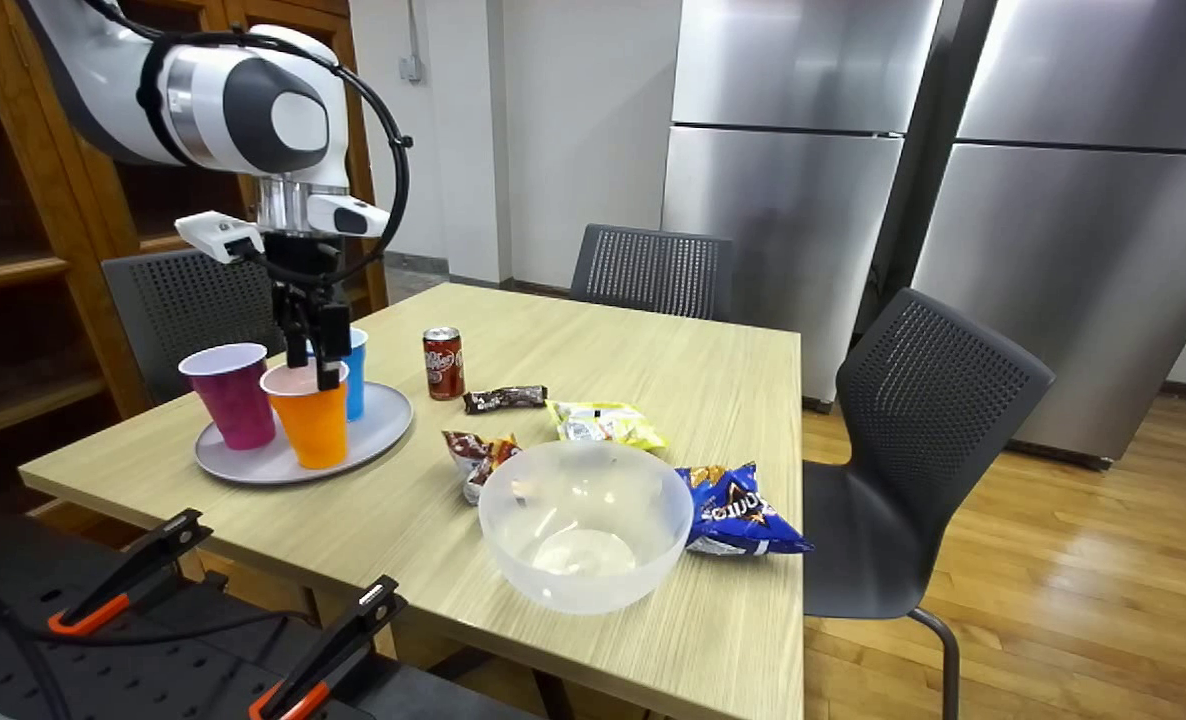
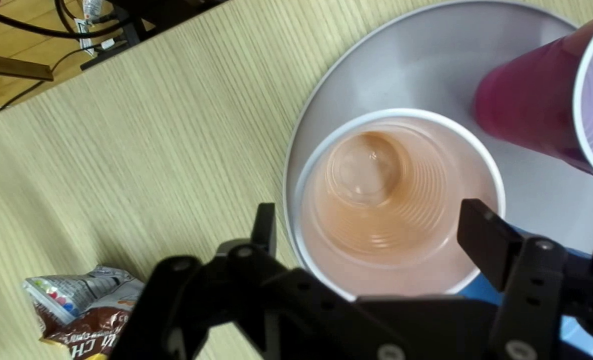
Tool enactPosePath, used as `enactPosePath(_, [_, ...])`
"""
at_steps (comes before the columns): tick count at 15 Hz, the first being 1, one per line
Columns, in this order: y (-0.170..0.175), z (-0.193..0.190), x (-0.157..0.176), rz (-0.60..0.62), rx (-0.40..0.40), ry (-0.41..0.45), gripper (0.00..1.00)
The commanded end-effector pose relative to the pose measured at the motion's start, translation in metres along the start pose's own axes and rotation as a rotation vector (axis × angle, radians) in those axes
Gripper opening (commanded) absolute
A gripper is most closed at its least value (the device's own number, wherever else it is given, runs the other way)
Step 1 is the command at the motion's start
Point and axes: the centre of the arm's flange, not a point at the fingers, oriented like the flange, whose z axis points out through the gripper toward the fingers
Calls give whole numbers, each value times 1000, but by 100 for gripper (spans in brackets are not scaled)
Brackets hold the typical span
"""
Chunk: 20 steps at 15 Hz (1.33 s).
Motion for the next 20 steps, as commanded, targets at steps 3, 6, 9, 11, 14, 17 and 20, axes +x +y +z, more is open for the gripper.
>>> enactPosePath(3, [10,-29,-3,46,9,41,100])
enactPosePath(6, [17,-40,1,76,22,67,100])
enactPosePath(9, [25,-49,6,116,36,88,100])
enactPosePath(11, [29,-53,9,146,43,96,100])
enactPosePath(14, [35,-57,18,197,49,106,100])
enactPosePath(17, [45,-61,31,238,53,109,100])
enactPosePath(20, [59,-65,50,256,57,101,100])
